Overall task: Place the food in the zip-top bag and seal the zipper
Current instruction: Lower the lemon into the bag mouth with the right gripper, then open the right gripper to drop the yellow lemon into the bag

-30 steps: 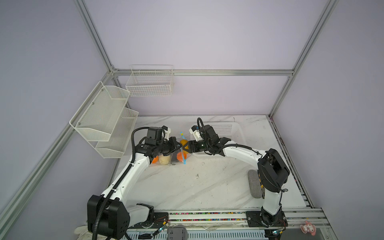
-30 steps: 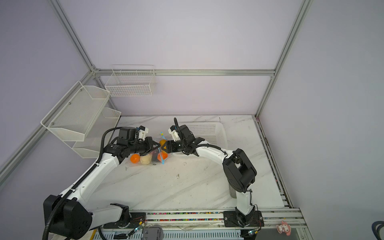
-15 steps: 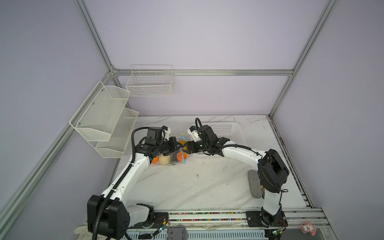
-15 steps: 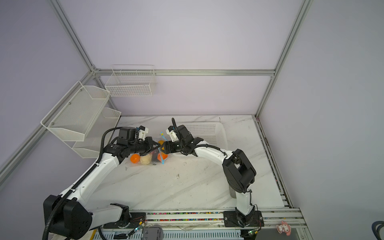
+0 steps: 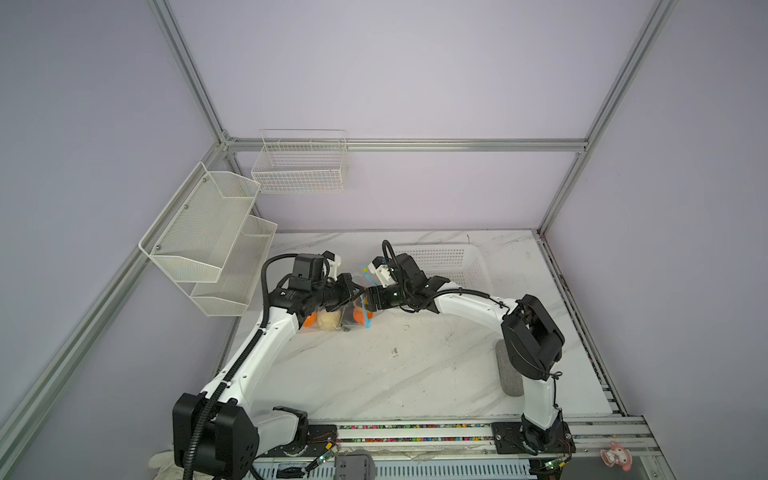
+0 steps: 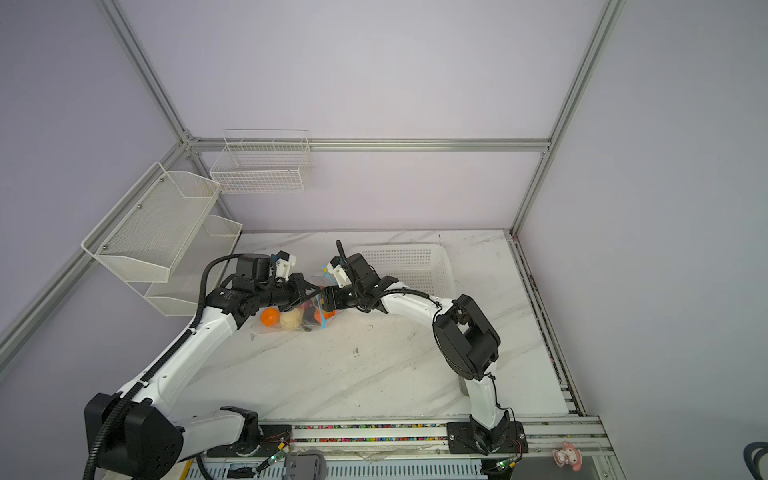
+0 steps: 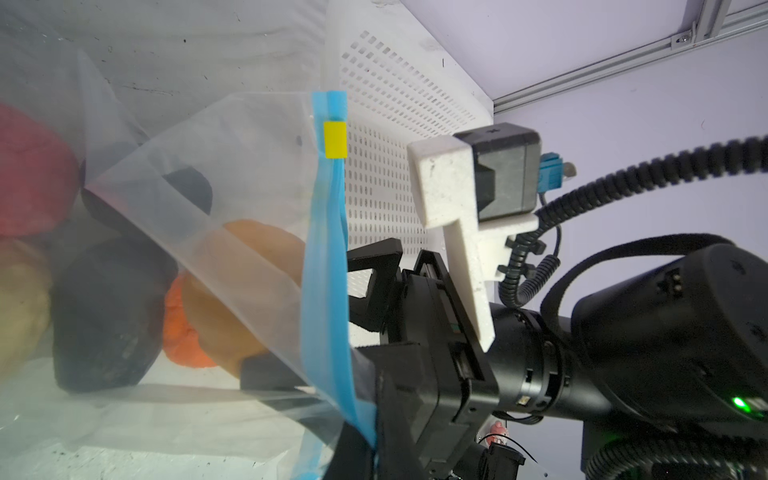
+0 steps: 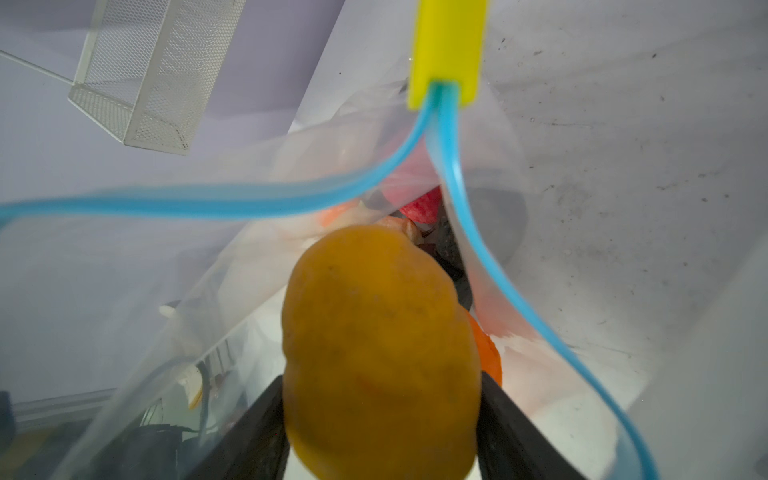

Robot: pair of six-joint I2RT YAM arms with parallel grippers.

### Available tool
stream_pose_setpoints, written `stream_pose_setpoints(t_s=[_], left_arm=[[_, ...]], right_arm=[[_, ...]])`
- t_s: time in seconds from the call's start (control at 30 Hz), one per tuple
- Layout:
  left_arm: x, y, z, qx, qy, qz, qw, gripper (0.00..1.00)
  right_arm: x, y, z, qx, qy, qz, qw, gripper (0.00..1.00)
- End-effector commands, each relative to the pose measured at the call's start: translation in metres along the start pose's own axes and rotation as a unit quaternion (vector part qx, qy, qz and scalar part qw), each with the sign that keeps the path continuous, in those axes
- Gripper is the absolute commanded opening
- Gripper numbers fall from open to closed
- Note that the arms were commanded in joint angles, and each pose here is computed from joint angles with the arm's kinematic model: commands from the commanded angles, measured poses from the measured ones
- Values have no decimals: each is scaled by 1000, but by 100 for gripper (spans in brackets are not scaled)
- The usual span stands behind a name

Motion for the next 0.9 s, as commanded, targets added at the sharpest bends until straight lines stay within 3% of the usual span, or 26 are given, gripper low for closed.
stream_pose_setpoints(t_s=[0.0,0.6,0.87], left_arm=[[-20,-35,-25,44,-46,30,998,0],[-21,-36,-25,45,-47,31,997,0],[-20,-33,-23,41,-45,30,998,0]], right_arm=[[-5,12,2,-17,-4,-8,1000,68],[-5,19,11,-28,1,-8,1000,74],[-4,21,-4,-8,-8,-12,1000,75]])
Point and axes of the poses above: each gripper's point midway between its finger pads, its own z axis out along the fingers, its own y axis along the line the jaws close on, x = y × z, the point moved 4 cm from there along -z, back along the fingers
